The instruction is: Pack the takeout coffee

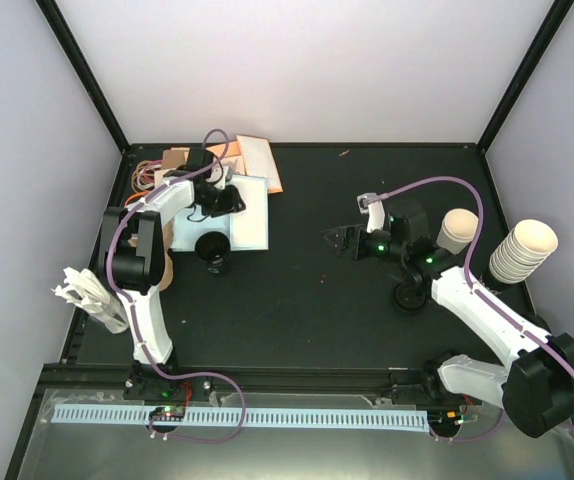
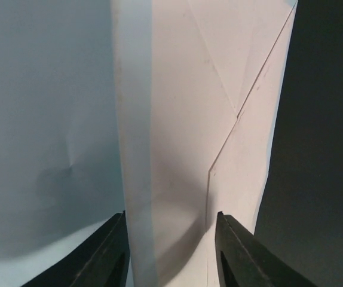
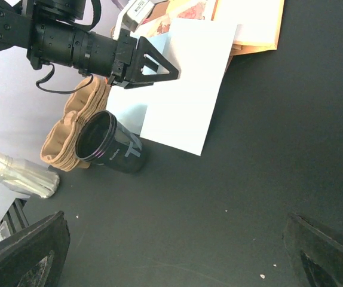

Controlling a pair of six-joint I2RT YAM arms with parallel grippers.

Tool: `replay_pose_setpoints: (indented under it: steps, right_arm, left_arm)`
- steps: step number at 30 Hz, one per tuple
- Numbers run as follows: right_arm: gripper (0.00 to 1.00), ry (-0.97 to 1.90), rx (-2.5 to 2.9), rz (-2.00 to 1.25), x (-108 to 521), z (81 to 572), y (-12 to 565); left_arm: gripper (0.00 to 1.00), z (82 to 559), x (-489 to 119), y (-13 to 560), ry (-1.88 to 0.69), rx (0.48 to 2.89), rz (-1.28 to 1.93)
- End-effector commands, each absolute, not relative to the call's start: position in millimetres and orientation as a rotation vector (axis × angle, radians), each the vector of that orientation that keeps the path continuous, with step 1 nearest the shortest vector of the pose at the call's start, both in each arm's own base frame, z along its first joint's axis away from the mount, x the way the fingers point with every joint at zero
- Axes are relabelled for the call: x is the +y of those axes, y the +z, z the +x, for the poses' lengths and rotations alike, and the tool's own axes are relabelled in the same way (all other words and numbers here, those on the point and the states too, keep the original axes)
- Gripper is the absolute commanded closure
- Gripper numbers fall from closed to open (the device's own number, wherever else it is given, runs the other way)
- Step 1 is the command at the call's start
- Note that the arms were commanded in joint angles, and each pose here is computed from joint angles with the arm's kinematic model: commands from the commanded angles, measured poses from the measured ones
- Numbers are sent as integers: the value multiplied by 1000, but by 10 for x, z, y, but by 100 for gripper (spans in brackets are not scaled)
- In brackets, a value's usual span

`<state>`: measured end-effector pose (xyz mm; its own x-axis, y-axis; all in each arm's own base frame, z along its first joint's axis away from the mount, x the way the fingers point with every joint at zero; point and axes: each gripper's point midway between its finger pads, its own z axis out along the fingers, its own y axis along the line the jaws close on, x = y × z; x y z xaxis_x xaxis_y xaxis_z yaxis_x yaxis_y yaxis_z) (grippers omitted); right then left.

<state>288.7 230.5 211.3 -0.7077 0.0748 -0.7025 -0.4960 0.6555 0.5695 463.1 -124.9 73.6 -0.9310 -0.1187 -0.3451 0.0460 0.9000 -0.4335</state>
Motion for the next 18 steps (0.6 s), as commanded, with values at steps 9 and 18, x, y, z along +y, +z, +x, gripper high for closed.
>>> replay_pose_setpoints:
  steps: [9, 18]
  right_arm:
    - [0, 989, 2120, -342, 2262, 2856, 2163]
    - [0, 984, 2115, -341, 2250, 2851, 2183]
  left_arm:
    - [98, 4946, -1409, 1052, -740, 2560, 56]
    - [98, 5019, -1383, 1333, -701, 2505, 89]
